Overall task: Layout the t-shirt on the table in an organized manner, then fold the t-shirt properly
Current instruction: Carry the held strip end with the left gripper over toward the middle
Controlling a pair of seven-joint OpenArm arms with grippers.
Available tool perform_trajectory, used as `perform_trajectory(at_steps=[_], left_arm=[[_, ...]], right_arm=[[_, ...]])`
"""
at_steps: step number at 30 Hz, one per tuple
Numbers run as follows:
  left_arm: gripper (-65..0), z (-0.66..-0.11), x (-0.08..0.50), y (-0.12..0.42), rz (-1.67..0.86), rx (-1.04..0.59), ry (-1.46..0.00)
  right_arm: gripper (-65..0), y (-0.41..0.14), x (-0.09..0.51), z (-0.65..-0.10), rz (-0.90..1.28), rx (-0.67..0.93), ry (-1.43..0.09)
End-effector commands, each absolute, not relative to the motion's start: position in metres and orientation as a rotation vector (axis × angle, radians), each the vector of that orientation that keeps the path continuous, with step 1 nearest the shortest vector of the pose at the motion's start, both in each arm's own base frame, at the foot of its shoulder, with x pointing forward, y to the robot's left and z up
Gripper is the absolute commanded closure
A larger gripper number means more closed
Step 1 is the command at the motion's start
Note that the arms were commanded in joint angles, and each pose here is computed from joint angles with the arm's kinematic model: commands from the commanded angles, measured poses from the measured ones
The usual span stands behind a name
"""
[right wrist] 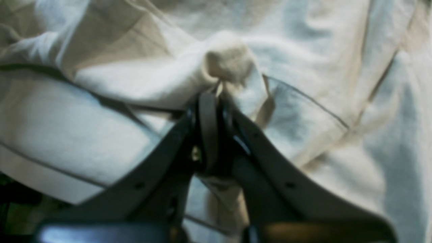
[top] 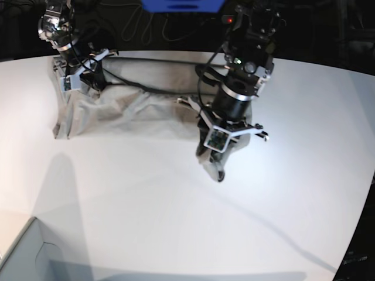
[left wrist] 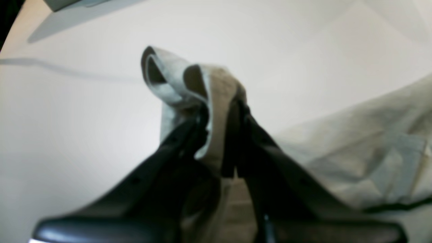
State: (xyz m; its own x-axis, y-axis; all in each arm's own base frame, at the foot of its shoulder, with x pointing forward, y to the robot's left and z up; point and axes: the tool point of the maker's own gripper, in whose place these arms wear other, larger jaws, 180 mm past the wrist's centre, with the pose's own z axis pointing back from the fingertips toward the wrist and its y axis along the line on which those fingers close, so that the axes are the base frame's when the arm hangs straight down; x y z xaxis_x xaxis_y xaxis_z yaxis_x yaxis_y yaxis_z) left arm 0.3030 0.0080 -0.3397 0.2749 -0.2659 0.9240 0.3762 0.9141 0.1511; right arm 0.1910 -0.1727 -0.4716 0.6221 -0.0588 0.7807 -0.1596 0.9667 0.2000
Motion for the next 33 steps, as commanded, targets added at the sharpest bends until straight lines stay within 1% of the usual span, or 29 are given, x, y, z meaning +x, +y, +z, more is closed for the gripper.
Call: perform_trajectory(at_steps=[1,6,12,15,19,23,24,27,33], left_arm=[[0.0,-0.331,0.305,-0.003,-0.421,-0.128,-1.252],[0.0,-0.351,0.287,-0.053,-0.445,-0.208,-1.196],[0.0,-0.384,0.268,-0.091,-0.529,-0.258,-1.107],[0.0,-0.395,0.263,-0.095,-0.542,-0.263,-1.078],[-1.1,-0.394,0.264,-0.096,-0.541,-0.265,-1.079],[-10.5,-0.389,0.265,-0.102,-0.528,-0.28,-1.089],[-11.4,-0.389,0.265,-0.102,-0.527,-0.281,-1.09],[-10.5,-0.383,0.274,-0.104,-0.531,-0.279,-1.113],[-10.7,-0.373,0.282,-0.109,-0.522,-0.288,-1.136]], right_arm=[[0.0,-0.173,0.193,-0.468,0.072,0.268,-0.911],[0.0,-0.172,0.193,-0.468,0.07,0.269,-0.911],[0.0,-0.172,0.193,-0.468,0.071,0.269,-0.912],[0.0,-0.172,0.193,-0.468,0.071,0.269,-0.912],[0.0,-0.173,0.193,-0.468,0.073,0.267,-0.912],[0.0,-0.173,0.193,-0.468,0.072,0.268,-0.912],[0.0,-0.173,0.193,-0.468,0.072,0.268,-0.912],[0.0,-0.173,0.193,-0.468,0.072,0.268,-0.912],[0.0,-0.173,0.193,-0.468,0.072,0.268,-0.912]])
